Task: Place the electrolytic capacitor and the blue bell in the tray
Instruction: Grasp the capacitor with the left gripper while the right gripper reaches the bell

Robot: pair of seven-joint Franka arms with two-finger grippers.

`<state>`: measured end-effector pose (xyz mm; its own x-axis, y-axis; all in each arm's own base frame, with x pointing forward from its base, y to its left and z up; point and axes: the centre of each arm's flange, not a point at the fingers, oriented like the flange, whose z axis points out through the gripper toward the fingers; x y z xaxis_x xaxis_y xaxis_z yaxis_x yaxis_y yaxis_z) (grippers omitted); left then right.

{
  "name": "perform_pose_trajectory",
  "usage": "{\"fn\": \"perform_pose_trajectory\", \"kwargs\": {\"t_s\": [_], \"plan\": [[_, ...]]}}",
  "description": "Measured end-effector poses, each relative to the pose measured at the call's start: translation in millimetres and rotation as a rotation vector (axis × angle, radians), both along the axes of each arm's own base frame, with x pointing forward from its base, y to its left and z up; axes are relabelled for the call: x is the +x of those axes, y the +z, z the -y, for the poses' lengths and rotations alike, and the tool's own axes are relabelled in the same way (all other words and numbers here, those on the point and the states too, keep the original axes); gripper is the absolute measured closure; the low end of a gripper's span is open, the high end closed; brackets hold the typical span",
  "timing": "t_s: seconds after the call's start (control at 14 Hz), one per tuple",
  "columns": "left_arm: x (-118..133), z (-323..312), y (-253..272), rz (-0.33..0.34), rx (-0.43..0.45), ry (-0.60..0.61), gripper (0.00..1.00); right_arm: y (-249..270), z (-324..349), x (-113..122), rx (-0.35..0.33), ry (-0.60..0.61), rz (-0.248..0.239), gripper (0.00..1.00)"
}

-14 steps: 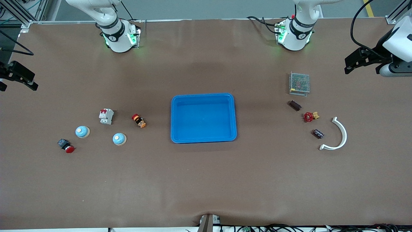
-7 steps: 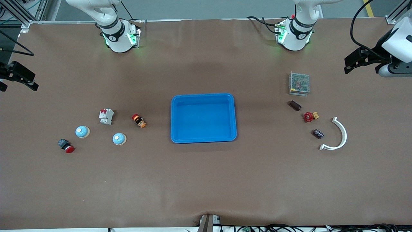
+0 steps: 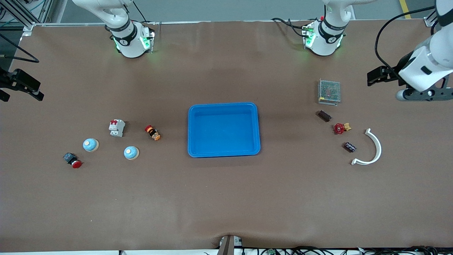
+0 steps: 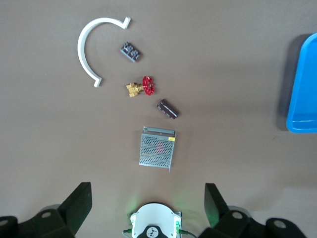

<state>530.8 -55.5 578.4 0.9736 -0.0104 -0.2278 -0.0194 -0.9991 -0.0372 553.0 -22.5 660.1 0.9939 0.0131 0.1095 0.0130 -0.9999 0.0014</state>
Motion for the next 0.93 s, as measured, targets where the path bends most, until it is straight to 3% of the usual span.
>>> {"fn": "perform_pose_trajectory", "kwargs": {"t_s": [0.64,0.93], "plan": [[-10.3,22.7,-90.0,0.006,0.039,0.098,0.00,-6.2,-6.5,3.8,0.001,0.017,-0.011,0.00],[-23.2,40.9,-130.2,-0.016,0.074,0.170,0.00,-47.2,-23.6,34.6,-0.001,0.061,-0.031,0.00]]}}
